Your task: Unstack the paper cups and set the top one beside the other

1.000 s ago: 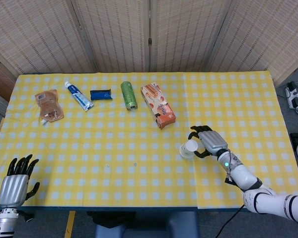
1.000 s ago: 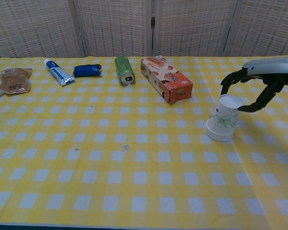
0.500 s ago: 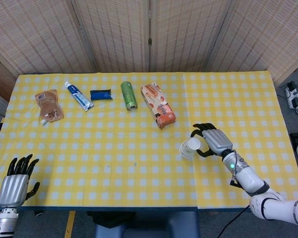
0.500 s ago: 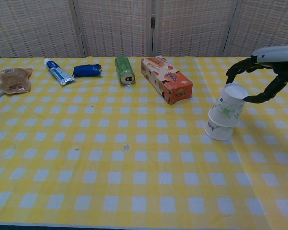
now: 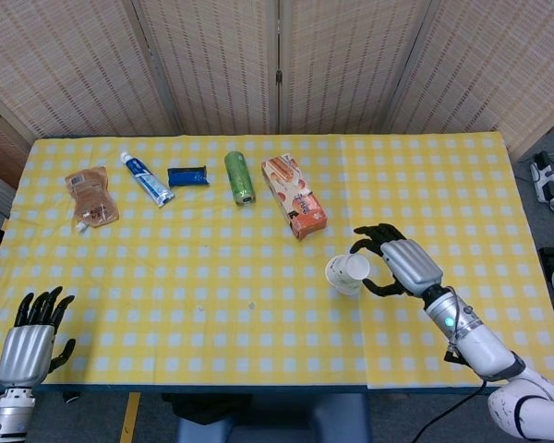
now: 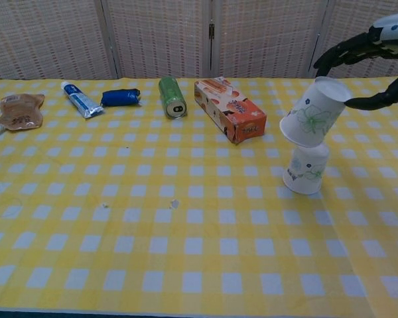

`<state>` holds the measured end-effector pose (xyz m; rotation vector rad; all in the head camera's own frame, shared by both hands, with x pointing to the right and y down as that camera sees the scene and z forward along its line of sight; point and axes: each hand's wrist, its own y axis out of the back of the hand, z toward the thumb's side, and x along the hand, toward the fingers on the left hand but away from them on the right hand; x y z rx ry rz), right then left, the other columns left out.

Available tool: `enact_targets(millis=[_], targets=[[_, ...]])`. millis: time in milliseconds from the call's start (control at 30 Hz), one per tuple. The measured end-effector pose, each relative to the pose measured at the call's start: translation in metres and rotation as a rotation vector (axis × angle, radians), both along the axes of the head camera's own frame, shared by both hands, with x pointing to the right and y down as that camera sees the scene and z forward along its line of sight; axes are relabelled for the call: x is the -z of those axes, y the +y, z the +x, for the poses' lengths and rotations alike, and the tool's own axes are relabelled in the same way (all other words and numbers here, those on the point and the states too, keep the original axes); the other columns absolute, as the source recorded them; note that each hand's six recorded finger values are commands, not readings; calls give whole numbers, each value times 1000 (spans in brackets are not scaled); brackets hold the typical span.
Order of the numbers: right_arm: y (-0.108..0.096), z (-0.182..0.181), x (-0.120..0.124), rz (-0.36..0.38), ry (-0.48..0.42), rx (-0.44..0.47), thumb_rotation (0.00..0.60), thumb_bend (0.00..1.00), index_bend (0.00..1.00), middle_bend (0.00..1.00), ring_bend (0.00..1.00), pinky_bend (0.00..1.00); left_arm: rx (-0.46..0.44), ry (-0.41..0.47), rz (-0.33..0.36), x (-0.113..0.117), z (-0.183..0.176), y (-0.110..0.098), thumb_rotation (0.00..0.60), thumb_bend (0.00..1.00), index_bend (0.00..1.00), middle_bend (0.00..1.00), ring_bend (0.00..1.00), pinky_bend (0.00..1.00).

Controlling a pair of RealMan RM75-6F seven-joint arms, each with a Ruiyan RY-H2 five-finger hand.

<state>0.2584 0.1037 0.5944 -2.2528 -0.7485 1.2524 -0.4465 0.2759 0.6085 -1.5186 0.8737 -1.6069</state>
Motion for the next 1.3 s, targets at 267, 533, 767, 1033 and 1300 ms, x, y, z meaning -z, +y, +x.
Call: enact_targets(millis=[267,533,767,1033,1300], targets=[[2,-25,-26,-58,-25,30,600,395,367,150,96,46,9,-4,-7,-2,-3,2,600,384,196,104,104,0],[-2,-40,-57,-107,13,37,600,395,367,150,97,46,21,-9,-18,-5,-8,5,600,384,197,104,104,0],[-1,-51,-79,-143,41,47,600,395,367,150,96,46,21,-7,-25,-8,-9,6,600,384,196,104,104,0],[3,-52,-88,-159,61,49,600,395,367,150,95,46,21,-9,-30,-10,-9,6,600,384,196,104,104,0],[3,-50,-93,-163,73,50,600,396,359,143,96,46,22,-9,-37,-11,-9,7,600,383,197,103,103,0]])
